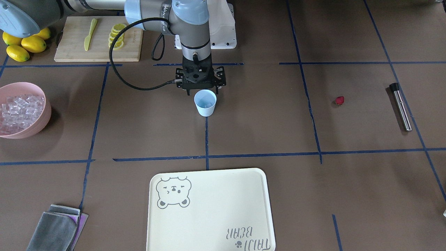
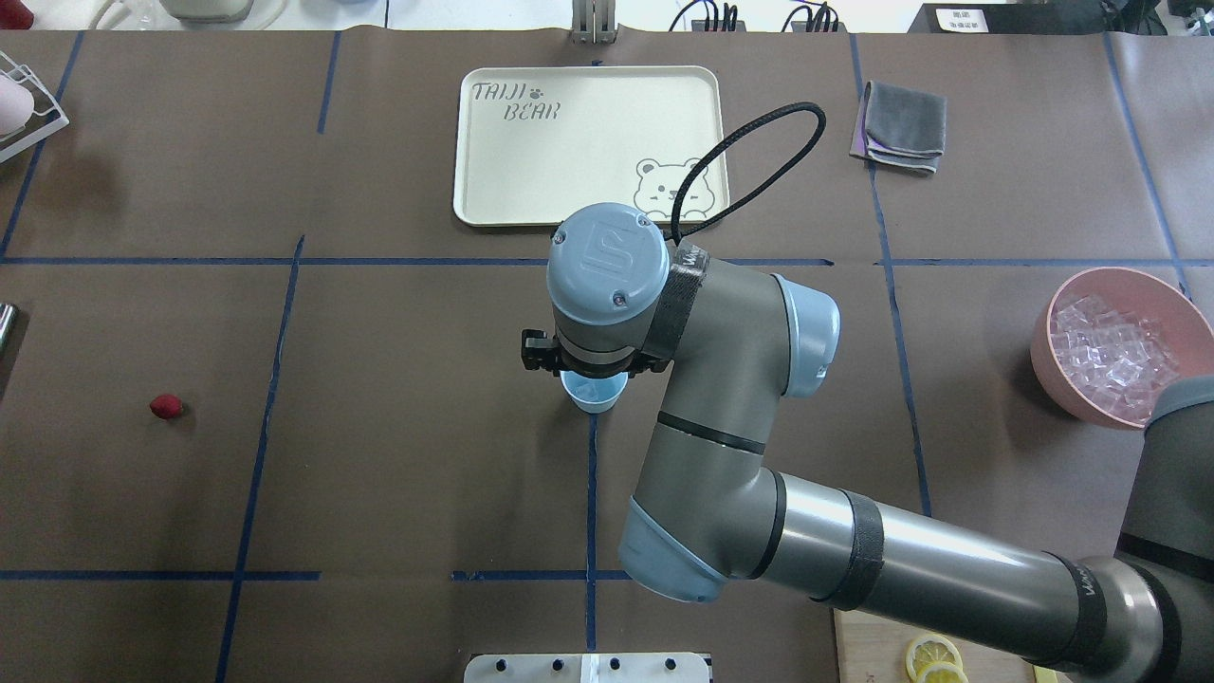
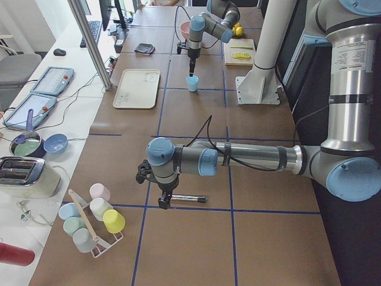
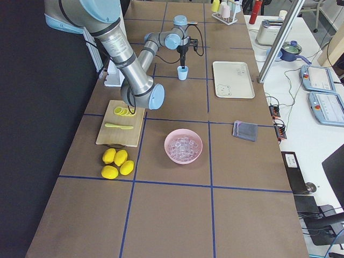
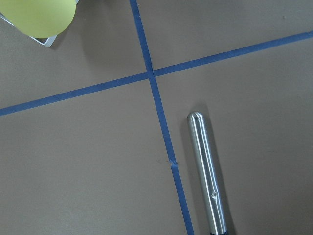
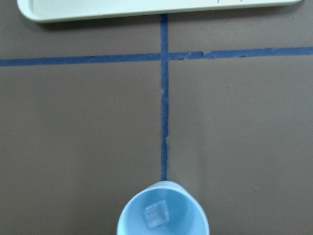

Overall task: Mash ice and strawberries in cup
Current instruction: 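Lower the right gripper and release the ice cube into the cup, then move the right gripper back to the pink bowl of ice, then lower the right gripper into the ice and grasp a cube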

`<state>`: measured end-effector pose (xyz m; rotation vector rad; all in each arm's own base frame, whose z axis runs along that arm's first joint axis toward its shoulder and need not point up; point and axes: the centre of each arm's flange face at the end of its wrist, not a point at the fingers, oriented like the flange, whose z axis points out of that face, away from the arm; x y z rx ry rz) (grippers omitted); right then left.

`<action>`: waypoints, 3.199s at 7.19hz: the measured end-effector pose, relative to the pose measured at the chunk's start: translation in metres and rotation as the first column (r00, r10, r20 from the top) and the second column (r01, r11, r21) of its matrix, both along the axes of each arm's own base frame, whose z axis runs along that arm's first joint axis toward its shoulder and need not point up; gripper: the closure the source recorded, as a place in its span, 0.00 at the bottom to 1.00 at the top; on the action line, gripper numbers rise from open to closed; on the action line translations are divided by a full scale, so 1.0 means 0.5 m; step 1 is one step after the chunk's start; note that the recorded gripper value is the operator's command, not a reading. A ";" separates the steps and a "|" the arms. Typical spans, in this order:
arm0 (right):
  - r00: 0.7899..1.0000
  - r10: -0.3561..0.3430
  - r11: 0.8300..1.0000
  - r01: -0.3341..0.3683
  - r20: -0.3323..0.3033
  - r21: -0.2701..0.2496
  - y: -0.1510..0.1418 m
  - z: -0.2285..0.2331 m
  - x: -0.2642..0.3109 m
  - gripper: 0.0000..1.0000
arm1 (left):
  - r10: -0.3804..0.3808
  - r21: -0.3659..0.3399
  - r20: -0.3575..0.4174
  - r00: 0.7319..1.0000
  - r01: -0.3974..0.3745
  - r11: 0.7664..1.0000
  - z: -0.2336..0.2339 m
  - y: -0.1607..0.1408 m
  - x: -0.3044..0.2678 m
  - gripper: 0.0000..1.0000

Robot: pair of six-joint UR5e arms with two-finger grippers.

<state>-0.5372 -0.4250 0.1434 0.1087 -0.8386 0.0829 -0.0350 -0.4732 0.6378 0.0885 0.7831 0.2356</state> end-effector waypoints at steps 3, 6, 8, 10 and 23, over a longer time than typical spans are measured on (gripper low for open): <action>0.999 -0.037 0.998 0.037 -0.003 0.042 -0.091 0.158 0.289 0.01 | 0.000 -0.002 0.000 1.000 0.000 1.000 0.001 0.000 0.000 0.00; 0.984 -0.159 0.980 0.167 -0.077 0.105 -0.119 0.403 0.613 0.01 | 0.000 -0.003 0.000 1.000 0.000 1.000 0.002 0.000 0.000 0.00; 0.973 -0.209 0.968 0.220 -0.095 0.123 -0.093 0.550 0.772 0.01 | 0.000 -0.003 0.000 1.000 0.000 1.000 0.002 0.000 0.000 0.00; 0.970 -0.220 0.963 0.233 -0.103 0.136 -0.031 0.674 0.845 0.05 | 0.000 0.000 0.000 1.000 0.000 1.000 -0.001 0.000 0.000 0.00; 0.967 -0.213 0.970 0.227 -0.141 0.088 0.049 0.836 0.745 0.25 | 0.002 0.004 -0.002 1.000 -0.002 1.000 -0.004 0.000 0.002 0.00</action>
